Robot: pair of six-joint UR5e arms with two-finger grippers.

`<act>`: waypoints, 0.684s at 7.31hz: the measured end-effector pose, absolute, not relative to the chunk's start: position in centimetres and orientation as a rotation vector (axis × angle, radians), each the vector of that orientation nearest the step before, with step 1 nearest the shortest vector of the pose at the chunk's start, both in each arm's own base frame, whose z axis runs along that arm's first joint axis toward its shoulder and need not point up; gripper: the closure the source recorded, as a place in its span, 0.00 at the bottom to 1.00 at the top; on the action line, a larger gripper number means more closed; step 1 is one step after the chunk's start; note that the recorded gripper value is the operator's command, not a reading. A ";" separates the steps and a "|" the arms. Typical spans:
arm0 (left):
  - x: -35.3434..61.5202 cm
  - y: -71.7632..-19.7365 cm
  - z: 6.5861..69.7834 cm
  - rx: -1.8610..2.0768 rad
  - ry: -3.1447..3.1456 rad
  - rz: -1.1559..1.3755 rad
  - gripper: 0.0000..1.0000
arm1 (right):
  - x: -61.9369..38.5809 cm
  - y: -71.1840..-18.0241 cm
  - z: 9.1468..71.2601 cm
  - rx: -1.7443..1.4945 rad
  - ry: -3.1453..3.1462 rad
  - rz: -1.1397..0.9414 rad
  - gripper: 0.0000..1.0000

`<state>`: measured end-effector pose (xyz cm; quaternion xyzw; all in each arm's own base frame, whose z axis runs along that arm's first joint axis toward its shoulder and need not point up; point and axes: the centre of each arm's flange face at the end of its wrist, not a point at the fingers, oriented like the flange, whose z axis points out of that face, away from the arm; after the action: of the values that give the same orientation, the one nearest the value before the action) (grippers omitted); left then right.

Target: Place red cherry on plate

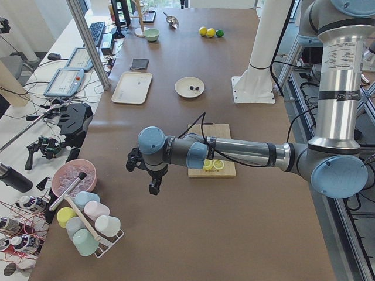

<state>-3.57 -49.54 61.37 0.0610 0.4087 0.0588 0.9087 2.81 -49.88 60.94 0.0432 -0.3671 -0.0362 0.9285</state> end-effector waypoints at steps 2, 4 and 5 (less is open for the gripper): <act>-4.4 -49.6 62.3 0.116 0.846 0.100 0.02 | 2.4 -50.7 60.7 0.086 -0.746 -0.079 0.00; -4.5 -49.6 61.6 0.127 0.847 0.102 0.02 | 2.0 -51.0 60.8 0.080 -0.747 -0.077 0.00; -4.6 -49.4 61.6 0.126 0.844 0.099 0.02 | 2.0 -51.0 61.0 0.077 -0.744 -0.076 0.00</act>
<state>-4.60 -49.45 61.63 0.0612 0.4093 0.0482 0.9091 2.04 -51.04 60.98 0.0375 -0.3635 -0.0371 0.9301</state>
